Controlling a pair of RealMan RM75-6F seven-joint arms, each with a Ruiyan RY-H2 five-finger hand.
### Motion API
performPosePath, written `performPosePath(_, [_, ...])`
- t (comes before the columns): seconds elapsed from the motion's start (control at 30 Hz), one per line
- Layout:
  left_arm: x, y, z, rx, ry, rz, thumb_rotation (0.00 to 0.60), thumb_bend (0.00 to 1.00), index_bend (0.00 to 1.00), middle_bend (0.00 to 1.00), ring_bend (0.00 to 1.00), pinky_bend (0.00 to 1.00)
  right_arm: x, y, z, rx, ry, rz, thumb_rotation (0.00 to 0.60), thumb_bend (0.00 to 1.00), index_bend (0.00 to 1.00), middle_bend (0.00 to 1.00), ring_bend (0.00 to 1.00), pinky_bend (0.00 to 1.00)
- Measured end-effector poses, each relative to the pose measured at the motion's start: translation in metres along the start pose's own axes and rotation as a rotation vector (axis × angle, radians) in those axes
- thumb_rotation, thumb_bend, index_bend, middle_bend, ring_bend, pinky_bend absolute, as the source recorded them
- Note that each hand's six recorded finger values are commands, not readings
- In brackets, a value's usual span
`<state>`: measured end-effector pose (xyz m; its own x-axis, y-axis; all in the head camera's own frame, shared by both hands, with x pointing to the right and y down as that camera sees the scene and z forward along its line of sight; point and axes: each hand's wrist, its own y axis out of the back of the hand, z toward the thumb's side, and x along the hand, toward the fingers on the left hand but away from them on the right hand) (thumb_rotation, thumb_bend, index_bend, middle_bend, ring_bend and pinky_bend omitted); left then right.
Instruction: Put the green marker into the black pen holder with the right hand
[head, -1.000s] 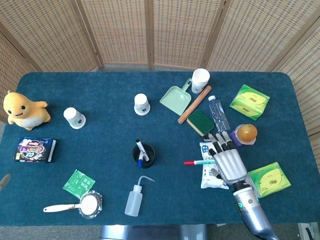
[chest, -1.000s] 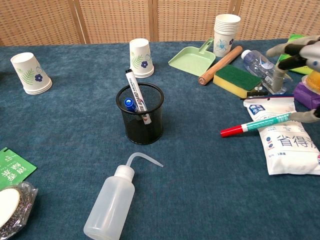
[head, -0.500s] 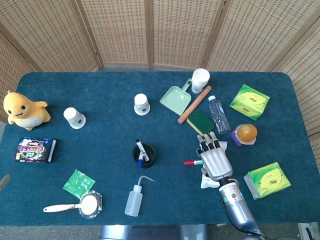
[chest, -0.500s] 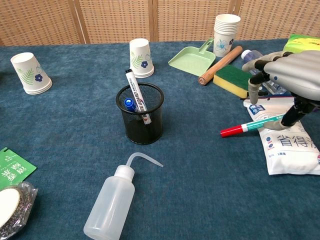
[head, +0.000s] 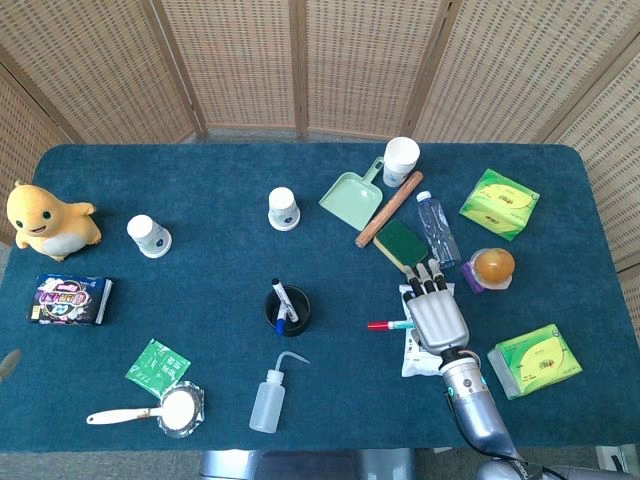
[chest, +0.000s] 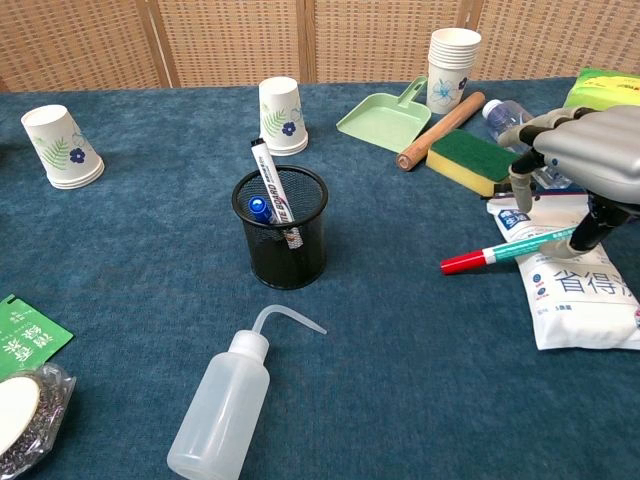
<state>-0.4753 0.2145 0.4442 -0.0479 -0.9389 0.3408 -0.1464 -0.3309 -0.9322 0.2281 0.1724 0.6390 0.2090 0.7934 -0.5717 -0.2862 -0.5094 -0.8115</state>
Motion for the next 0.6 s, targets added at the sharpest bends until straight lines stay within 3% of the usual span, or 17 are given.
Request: performPosePath(0.6, [0.000, -0.002, 0.003, -0.001, -0.010, -0.013, 0.600, 0.28, 0.14, 0.00, 0.00, 0.00, -0.001, -0.016, -0.013, 0.021, -0.023, 0.013, 0.600, 0.30, 0.57, 0.00, 0.00, 0.00])
